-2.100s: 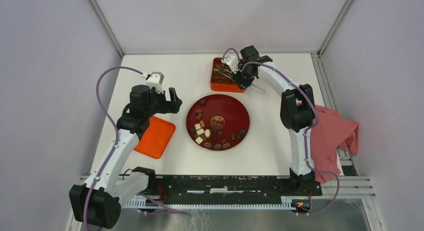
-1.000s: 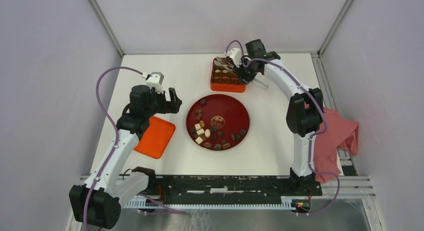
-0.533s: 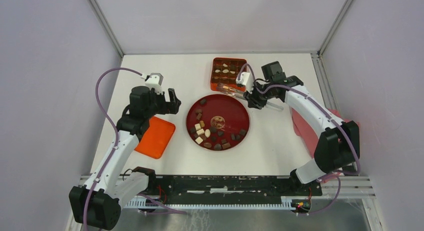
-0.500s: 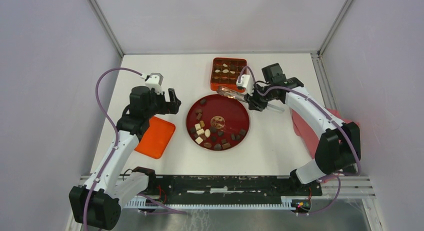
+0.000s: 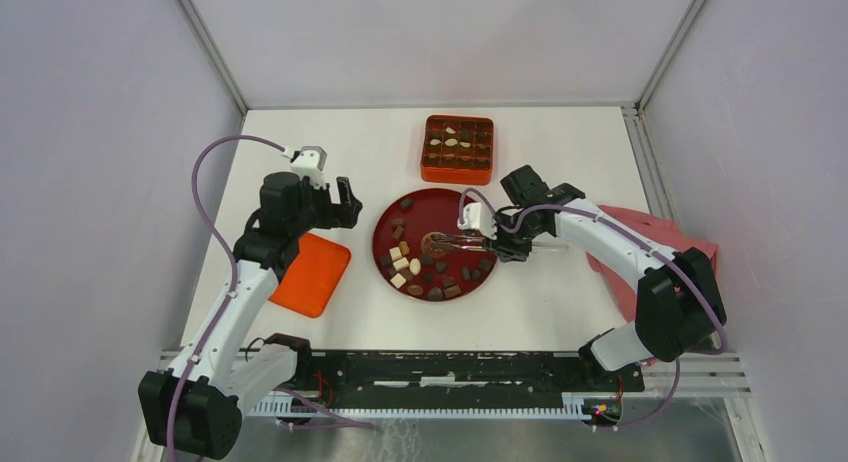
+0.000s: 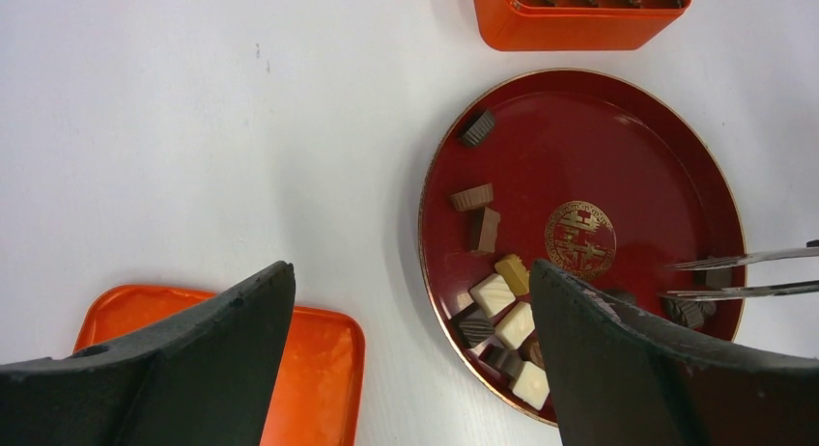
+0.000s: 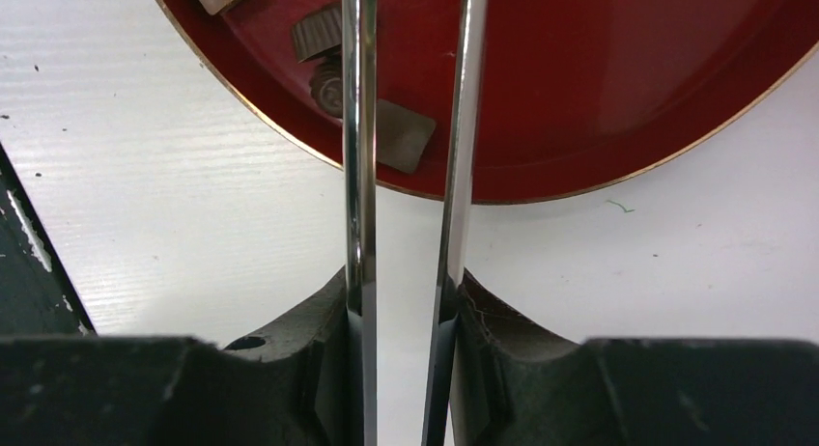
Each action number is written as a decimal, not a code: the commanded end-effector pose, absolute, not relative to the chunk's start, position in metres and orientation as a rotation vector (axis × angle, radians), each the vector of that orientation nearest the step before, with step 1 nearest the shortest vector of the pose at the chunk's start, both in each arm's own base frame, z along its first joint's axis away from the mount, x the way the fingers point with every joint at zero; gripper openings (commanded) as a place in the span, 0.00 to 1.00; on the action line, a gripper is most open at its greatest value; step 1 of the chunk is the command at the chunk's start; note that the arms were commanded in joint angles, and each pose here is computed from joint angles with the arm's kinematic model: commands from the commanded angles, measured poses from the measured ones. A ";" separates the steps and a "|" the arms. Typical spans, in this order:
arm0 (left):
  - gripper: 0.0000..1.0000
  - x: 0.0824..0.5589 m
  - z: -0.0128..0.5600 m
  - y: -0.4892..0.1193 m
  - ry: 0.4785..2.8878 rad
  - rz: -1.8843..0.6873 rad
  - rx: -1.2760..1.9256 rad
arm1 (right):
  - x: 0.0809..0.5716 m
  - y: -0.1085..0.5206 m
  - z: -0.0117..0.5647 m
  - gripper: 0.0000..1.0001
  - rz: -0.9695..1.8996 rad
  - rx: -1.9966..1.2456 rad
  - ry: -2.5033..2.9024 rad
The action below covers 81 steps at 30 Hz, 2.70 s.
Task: Pack the chocolate
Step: Pick up the fake chocolate from the plate.
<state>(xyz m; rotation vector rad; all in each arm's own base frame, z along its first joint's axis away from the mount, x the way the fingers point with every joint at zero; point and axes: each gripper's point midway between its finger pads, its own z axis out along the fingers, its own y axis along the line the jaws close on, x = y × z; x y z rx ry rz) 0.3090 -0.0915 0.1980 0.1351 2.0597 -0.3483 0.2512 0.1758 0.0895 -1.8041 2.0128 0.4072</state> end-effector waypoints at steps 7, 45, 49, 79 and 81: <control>0.95 0.314 0.199 -0.088 2.038 -0.307 0.187 | 0.241 0.164 0.077 0.38 0.259 -1.887 2.022; 0.95 0.313 0.202 -0.088 2.027 -0.310 0.188 | 0.232 0.168 0.056 0.44 0.231 -1.999 2.114; 0.95 0.312 0.203 -0.088 2.026 -0.310 0.187 | 0.233 0.169 0.059 0.44 0.208 -2.004 2.124; 0.95 0.312 0.205 -0.089 2.019 -0.316 0.192 | 0.239 0.172 0.063 0.41 0.146 -2.011 2.203; 0.95 0.312 0.204 -0.089 2.022 -0.315 0.189 | 0.239 0.172 0.062 0.32 0.151 -2.014 2.208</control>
